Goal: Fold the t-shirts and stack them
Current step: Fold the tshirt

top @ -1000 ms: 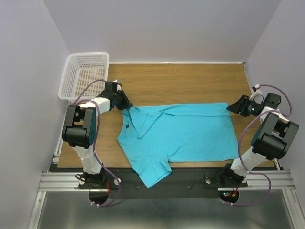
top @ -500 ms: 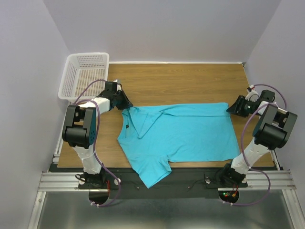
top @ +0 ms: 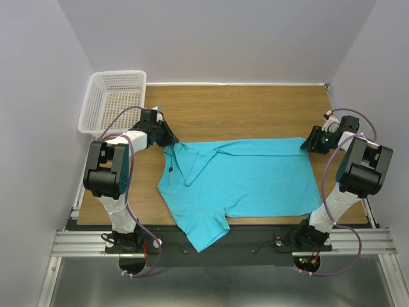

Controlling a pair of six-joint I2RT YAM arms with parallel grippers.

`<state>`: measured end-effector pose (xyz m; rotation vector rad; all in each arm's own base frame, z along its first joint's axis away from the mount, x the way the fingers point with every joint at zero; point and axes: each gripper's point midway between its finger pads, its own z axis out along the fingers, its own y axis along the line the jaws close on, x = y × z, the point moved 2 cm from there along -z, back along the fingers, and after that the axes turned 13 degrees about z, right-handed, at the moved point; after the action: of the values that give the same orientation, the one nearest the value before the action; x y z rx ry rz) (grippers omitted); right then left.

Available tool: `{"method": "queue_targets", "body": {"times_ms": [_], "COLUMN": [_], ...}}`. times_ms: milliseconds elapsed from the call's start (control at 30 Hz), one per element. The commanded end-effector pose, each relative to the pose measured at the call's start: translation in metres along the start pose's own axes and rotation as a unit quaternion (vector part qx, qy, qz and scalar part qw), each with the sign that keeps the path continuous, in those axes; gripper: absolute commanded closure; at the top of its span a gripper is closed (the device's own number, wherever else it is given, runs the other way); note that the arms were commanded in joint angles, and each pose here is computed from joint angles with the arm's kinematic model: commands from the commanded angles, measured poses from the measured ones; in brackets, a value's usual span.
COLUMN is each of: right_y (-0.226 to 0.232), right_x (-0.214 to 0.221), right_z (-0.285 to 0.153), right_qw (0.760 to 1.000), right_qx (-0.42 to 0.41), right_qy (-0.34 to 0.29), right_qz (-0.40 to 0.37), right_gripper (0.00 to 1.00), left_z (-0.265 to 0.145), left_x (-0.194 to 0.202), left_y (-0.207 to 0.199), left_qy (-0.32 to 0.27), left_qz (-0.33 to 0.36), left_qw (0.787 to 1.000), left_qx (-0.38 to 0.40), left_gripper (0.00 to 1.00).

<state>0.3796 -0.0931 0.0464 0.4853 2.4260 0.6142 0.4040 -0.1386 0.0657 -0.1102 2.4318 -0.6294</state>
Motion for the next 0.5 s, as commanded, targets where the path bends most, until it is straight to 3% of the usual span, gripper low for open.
{"method": "queue_targets", "body": {"times_ms": [0, 400, 467], "right_y": [-0.015, -0.012, -0.013], "right_x": [0.012, 0.037, 0.038], "right_z": [0.003, 0.008, 0.009], "right_qw": [0.999, 0.997, 0.997], "right_qx": [0.050, 0.027, 0.027], "right_qy": [0.017, 0.074, 0.078], "right_qz": [-0.005, 0.001, 0.001], "right_gripper": [0.54, 0.71, 0.79], "left_z": [-0.015, -0.016, -0.017], "left_x": [-0.025, -0.023, -0.024], "left_y": [-0.019, -0.020, -0.019], "left_qy": [-0.041, -0.043, -0.044], "left_qz": [0.017, 0.014, 0.012], "left_qw": [0.999, 0.999, 0.999], "left_qx": [0.027, 0.030, 0.029], "left_gripper": [1.00, 1.00, 1.00]}}
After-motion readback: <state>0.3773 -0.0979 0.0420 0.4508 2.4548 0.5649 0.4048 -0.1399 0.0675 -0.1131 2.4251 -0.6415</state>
